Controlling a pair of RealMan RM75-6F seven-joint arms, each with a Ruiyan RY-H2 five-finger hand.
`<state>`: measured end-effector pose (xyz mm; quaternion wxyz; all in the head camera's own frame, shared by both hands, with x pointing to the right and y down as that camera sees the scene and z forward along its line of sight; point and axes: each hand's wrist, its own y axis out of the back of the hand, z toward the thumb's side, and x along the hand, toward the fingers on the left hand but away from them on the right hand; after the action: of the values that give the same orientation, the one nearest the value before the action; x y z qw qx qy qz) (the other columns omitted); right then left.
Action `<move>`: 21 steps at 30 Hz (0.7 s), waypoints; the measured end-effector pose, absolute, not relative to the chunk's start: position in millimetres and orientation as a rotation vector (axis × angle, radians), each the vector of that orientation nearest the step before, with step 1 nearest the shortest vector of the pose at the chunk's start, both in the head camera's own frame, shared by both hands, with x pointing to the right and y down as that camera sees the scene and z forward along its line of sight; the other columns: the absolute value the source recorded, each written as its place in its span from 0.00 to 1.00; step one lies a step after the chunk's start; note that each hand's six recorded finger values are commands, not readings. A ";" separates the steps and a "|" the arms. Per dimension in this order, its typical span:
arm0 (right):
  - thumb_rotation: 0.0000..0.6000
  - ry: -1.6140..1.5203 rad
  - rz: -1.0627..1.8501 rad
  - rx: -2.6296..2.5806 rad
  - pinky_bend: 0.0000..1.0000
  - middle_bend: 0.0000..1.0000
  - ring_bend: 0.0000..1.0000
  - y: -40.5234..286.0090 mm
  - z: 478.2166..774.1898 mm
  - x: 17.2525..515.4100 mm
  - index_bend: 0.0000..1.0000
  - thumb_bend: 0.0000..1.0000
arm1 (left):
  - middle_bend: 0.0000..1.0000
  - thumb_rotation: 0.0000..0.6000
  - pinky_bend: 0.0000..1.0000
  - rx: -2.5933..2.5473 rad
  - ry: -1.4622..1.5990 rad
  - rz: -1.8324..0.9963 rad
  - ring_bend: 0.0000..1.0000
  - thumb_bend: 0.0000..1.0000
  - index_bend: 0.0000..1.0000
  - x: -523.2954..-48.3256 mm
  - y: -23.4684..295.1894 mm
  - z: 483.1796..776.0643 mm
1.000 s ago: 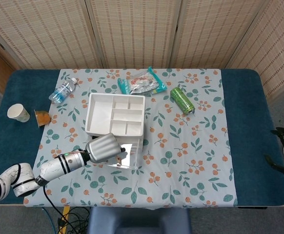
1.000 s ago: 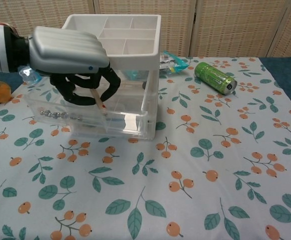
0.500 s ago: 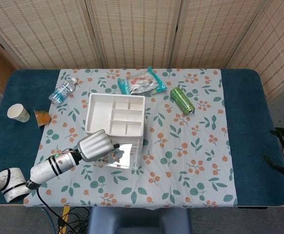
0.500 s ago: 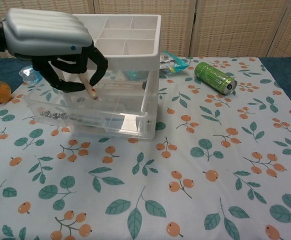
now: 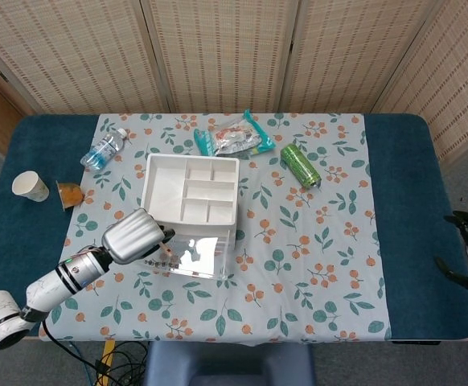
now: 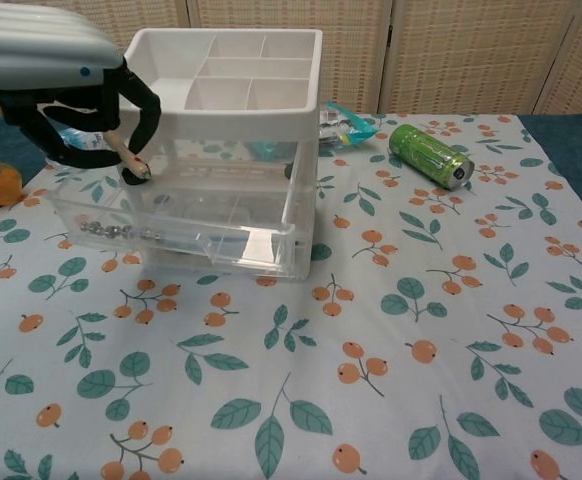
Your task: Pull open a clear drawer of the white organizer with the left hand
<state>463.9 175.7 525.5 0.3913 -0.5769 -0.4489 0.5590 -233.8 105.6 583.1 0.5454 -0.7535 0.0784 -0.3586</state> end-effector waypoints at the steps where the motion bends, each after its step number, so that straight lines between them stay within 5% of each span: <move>1: 1.00 -1.141 1.419 -1.466 0.22 0.19 0.22 175.8 525.4 463.9 0.22 0.24 | 0.95 1.00 1.00 -1.784 0.197 -0.865 1.00 0.40 0.54 -238.7 105.7 582.1; 21: 1.00 -1.133 1.389 -1.487 0.21 0.19 0.22 174.8 524.4 458.3 0.22 0.24 | 0.95 1.00 1.00 -1.698 0.270 -1.084 1.00 0.40 0.54 -307.1 117.1 572.8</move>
<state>458.3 174.8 524.4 0.3952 -0.5865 -0.4469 0.5479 -307.1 117.1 572.8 0.5265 -0.7104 0.1128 -0.4533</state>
